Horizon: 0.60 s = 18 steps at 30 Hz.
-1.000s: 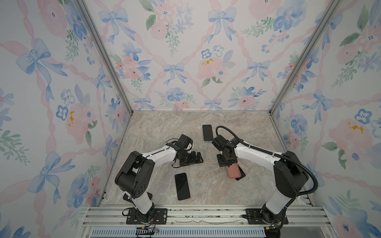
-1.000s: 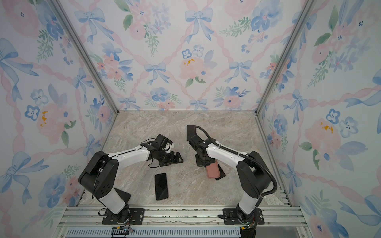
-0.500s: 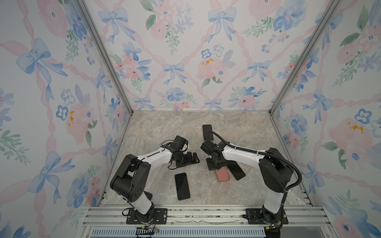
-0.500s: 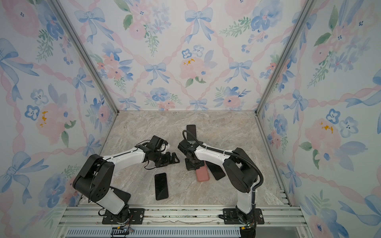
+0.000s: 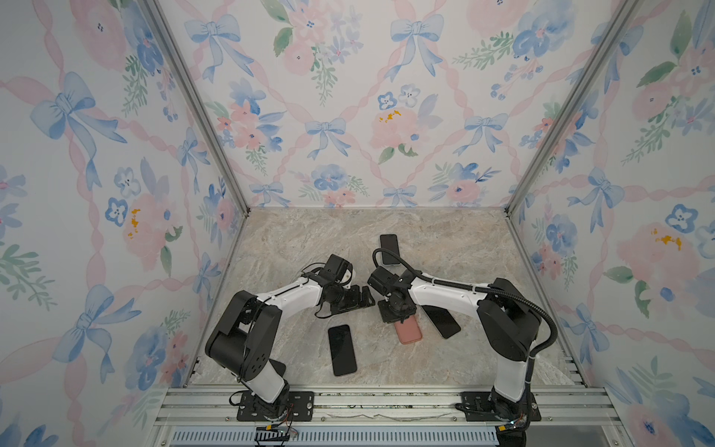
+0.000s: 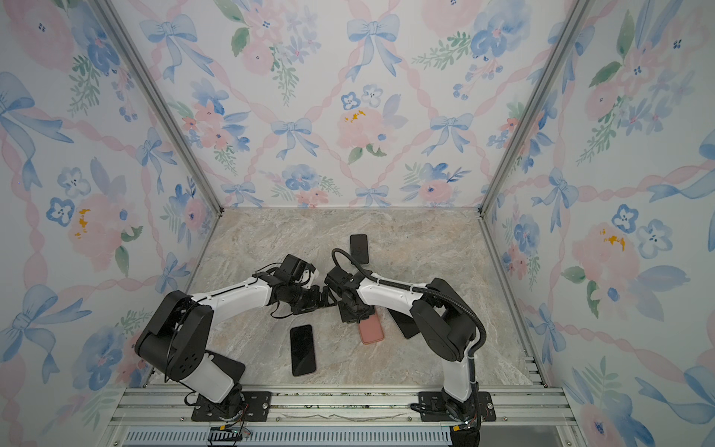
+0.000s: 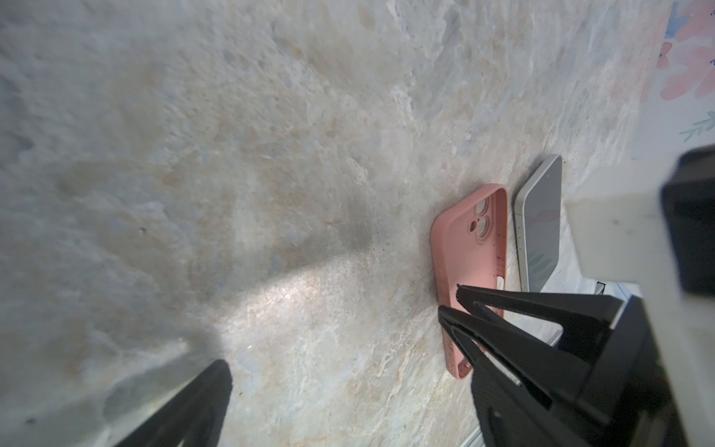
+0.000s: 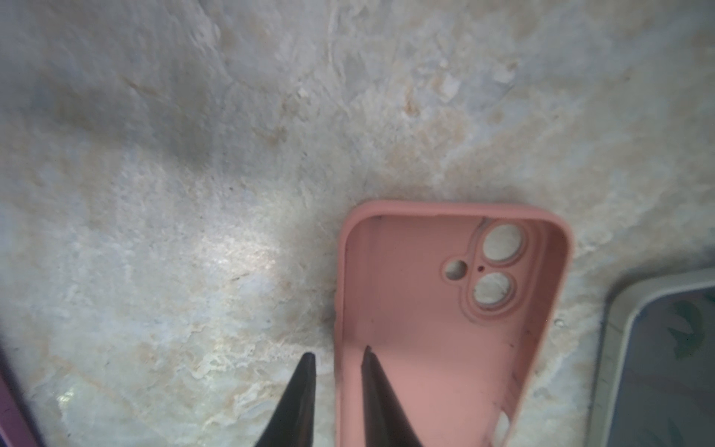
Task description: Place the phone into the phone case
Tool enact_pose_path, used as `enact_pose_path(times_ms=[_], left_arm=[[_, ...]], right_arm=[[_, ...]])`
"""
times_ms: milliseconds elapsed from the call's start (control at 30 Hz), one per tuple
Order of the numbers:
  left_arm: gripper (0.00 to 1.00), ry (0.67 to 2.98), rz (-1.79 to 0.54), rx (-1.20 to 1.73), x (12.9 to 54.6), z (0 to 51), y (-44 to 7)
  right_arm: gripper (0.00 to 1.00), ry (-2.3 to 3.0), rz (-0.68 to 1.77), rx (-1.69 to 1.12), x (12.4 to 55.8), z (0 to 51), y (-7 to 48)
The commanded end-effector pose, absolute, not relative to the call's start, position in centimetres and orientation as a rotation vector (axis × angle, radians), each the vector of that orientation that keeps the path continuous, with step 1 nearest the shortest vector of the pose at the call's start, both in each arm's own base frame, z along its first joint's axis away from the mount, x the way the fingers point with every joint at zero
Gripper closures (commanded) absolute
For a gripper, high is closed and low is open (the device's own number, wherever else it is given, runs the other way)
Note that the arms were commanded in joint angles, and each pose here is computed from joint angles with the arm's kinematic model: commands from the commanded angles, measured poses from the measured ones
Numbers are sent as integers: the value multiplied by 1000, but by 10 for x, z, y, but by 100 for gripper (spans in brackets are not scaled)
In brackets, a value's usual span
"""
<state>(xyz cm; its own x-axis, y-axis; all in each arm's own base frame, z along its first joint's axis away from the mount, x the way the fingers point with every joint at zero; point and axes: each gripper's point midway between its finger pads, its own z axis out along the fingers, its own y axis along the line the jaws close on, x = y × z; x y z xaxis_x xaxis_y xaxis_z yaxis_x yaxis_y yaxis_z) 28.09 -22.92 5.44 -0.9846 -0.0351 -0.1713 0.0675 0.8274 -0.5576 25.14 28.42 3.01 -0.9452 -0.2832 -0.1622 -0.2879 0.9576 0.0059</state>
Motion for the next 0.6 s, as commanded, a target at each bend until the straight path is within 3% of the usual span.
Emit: enact_pose_path(times_ms=[0,233,567], left_arm=[[2,2802,-911,38,282,65,-230],[2,2771,-984,96,280,85,-254],[4,2753,-1100,255,285,104,-320]], right_arm=[[64,2918,37,-442,255,42,287],[38,2834,13,-476,256,87,268],[7,2810,-135,-266,243,95,153]])
